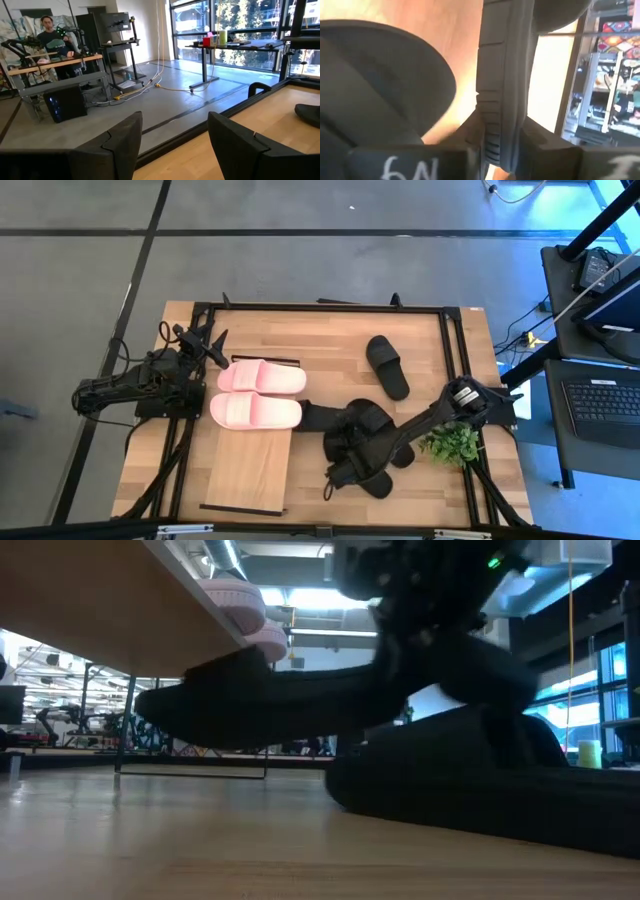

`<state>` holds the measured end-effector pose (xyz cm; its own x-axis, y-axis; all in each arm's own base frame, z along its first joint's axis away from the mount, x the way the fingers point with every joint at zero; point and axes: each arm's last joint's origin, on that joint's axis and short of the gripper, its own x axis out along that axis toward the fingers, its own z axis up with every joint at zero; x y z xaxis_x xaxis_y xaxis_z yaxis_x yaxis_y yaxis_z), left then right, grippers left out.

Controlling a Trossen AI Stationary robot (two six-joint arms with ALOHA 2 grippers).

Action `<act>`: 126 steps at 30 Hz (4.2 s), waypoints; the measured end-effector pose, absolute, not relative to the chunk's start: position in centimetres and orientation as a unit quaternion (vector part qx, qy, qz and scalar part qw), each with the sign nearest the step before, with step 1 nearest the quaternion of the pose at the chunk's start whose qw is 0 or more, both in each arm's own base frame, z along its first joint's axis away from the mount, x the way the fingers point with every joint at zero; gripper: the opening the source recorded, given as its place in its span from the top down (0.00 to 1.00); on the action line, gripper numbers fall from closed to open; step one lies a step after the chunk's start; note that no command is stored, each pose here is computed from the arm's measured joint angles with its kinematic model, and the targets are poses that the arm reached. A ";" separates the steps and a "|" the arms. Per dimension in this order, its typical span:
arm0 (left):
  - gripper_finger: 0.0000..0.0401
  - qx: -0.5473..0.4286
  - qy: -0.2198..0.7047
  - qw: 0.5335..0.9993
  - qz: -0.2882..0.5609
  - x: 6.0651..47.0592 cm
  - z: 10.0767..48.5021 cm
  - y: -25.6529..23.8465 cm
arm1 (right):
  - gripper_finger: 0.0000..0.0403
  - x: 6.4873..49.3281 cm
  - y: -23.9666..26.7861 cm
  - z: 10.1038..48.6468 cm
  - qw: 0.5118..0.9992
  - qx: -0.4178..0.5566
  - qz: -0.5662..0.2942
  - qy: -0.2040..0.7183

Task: Pick and place slides into the shelf
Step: Put the black slipper under the shelf

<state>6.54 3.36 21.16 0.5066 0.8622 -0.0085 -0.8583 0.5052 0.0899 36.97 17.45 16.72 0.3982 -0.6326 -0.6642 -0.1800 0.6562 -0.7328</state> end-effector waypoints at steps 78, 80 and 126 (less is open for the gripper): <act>0.46 0.038 0.031 0.867 0.496 6.5 21.1 3.4 | 0.57 42.2 6.3 13.7 0.750 -0.393 -0.018 0.532; 0.46 0.038 0.031 0.867 0.496 6.5 21.1 3.4 | 0.54 42.3 6.3 13.8 0.751 -0.390 -0.015 0.532; 0.46 0.028 0.027 0.868 0.496 6.5 21.0 3.4 | 0.44 37.9 0.3 18.7 0.859 -0.023 -0.008 0.512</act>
